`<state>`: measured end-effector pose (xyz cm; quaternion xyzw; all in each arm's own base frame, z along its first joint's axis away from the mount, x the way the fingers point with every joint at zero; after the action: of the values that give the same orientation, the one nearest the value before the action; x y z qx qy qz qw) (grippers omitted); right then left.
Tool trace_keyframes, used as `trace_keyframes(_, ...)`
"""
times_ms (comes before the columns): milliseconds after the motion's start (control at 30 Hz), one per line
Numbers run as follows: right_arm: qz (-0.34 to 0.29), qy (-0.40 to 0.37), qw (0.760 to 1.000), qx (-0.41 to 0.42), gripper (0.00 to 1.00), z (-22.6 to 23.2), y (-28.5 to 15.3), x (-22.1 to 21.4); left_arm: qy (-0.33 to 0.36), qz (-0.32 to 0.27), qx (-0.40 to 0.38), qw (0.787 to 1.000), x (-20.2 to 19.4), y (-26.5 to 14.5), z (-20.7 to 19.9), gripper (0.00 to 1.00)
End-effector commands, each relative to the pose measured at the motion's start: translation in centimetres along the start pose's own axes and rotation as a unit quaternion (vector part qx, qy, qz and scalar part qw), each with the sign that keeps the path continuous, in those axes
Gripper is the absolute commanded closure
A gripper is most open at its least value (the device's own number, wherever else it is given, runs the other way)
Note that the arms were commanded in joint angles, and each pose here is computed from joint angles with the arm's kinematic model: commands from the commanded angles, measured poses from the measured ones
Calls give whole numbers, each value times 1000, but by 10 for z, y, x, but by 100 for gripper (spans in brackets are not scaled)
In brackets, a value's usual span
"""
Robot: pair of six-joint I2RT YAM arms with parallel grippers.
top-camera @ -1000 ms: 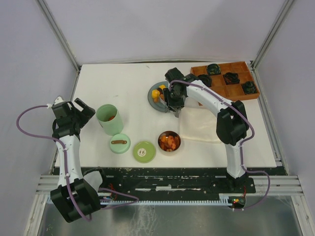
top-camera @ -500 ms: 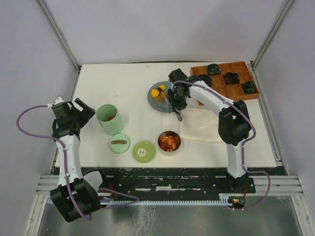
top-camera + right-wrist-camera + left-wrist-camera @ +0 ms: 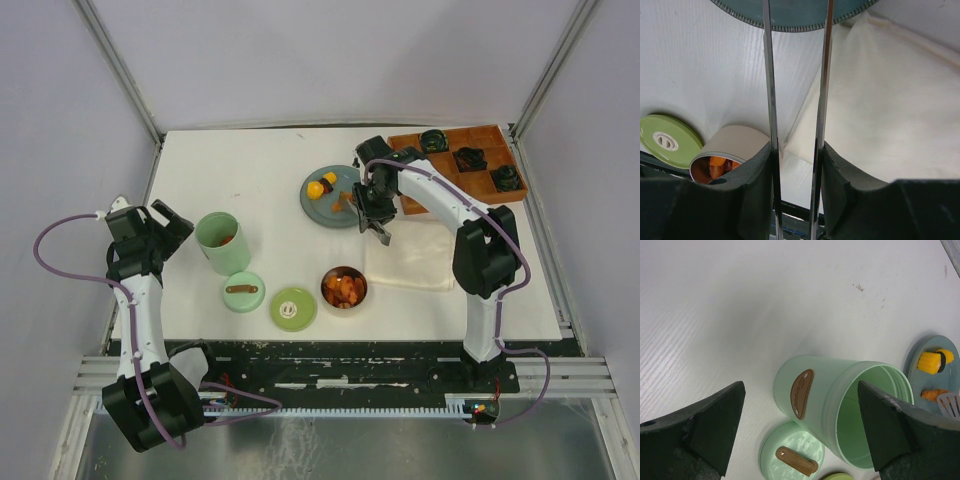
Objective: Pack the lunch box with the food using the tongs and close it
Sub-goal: Pick up the fake food from the plate.
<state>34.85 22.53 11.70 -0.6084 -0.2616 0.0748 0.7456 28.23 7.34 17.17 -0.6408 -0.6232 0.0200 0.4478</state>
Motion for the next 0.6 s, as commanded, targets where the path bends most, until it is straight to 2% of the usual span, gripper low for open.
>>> trace_keyframes(0, -24, -14, 1000, -5, 54, 0, -18, 10, -8, -8, -19, 1000, 6, 1, -9, 0)
trace_keyframes(167, -54, 12, 998, -4, 49, 3, -16, 25, -8, -8, -17, 1000, 6, 1, -8, 0)
trace_keyframes(567, -68, 59, 996, 7, 45, 3, 0, 31, -8, -5, -17, 1000, 5, 2, -8, 0)
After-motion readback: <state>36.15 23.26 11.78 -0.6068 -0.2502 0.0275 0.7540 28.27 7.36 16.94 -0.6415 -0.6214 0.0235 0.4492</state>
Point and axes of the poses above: each gripper's point midway between its finger pads, its own y axis out along the fingers, its own z axis along the line the jaws close on, x = y × z, the point moved 1 cm from there along -y, back along the fingers, and after that the axes turned 14 degrees about -y, right-handed, at the moved point
